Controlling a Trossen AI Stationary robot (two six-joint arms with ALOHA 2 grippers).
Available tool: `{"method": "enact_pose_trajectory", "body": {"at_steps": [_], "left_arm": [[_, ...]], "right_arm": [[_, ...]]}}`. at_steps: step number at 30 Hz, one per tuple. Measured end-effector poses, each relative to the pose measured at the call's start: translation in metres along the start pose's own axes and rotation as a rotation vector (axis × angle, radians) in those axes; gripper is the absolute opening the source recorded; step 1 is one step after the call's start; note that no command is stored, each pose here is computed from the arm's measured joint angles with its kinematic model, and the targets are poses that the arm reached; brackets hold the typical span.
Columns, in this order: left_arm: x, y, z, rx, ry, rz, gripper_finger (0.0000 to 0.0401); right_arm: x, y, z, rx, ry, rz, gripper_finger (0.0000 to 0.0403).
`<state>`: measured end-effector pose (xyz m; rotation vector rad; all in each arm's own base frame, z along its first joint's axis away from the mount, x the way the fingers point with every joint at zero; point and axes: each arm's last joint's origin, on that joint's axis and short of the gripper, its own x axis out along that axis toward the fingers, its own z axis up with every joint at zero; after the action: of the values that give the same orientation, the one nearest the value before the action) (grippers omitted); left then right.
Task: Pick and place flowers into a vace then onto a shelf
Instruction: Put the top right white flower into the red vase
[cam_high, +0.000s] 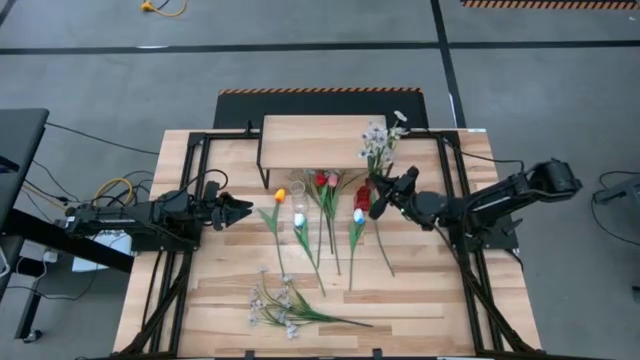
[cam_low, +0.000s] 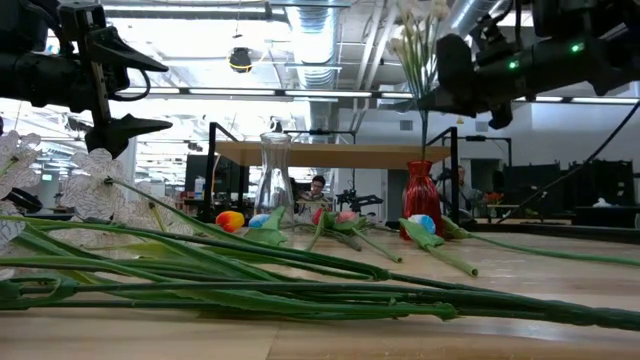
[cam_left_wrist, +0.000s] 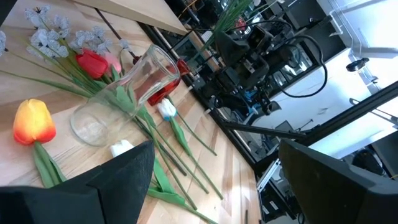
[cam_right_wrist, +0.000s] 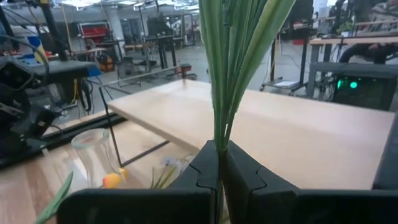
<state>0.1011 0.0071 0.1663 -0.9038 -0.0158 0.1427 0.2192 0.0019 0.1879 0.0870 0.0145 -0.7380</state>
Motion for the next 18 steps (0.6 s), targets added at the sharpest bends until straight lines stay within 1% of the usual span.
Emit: {"method": "enact_pose_trajectory", "body": {"at_steps": [7,18], "left_arm": [[0.000,0.000,0.000,0.000,0.000,0.000,0.0332],[0.000,0.000,0.000,0.000,0.001,0.000,0.0332]], "right_arm": [[-0.001,0.007,-0.012,-0.034,0.039,0.024,0.0005],[0.003,0.011,-0.031,-0.024,0.099,0.017,0.0007]]}}
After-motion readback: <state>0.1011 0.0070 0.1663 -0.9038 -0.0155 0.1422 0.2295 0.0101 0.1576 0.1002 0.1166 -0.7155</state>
